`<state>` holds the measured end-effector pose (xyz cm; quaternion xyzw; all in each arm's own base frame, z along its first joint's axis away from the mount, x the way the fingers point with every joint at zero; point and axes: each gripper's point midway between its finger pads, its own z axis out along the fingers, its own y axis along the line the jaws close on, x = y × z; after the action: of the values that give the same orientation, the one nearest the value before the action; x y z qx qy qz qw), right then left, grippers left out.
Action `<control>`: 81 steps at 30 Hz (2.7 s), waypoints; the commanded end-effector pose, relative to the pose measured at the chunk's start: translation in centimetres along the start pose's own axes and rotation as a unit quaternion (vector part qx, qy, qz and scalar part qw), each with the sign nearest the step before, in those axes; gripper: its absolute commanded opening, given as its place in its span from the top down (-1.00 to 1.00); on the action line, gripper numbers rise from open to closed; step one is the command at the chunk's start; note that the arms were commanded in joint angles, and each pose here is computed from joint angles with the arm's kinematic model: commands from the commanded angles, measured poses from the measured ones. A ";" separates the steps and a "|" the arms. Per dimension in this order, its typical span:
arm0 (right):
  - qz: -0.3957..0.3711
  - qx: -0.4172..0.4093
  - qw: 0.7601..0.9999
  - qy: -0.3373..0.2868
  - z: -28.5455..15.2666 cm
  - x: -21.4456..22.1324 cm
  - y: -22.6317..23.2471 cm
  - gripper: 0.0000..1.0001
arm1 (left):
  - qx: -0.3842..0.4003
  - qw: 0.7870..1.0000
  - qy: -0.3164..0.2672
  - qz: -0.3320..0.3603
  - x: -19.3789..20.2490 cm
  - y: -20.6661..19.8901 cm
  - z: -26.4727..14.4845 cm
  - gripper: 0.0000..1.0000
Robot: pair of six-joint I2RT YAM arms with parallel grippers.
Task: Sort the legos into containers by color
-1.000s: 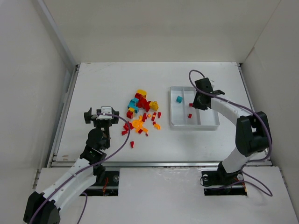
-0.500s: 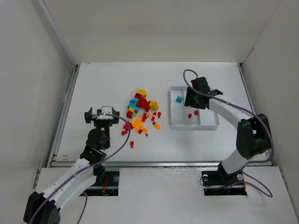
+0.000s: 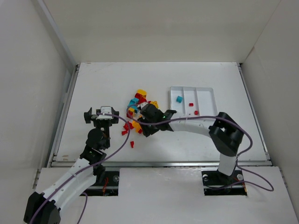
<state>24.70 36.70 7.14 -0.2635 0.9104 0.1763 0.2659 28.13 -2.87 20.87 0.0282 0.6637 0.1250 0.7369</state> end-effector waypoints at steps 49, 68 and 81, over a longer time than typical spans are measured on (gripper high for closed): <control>0.190 0.284 0.937 -0.069 -8.7 -1.7 -20.8 0.98 | 0.001 0.999 -0.039 -0.011 -1.7 0.4 -0.2 -1.00; 0.217 0.304 0.927 -0.031 -6.8 -2.4 -29.6 0.19 | -0.004 0.999 -0.038 -0.006 -1.6 0.7 -0.2 -1.00; 0.105 0.170 0.973 -0.117 -9.4 -7.2 -13.2 -0.57 | 0.000 0.999 -0.039 -0.006 -1.7 0.6 -0.1 -1.00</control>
<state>35.83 19.13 13.21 -0.0492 0.9326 0.0130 0.3573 27.90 -2.71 21.40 0.0389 0.6542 0.1290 0.7442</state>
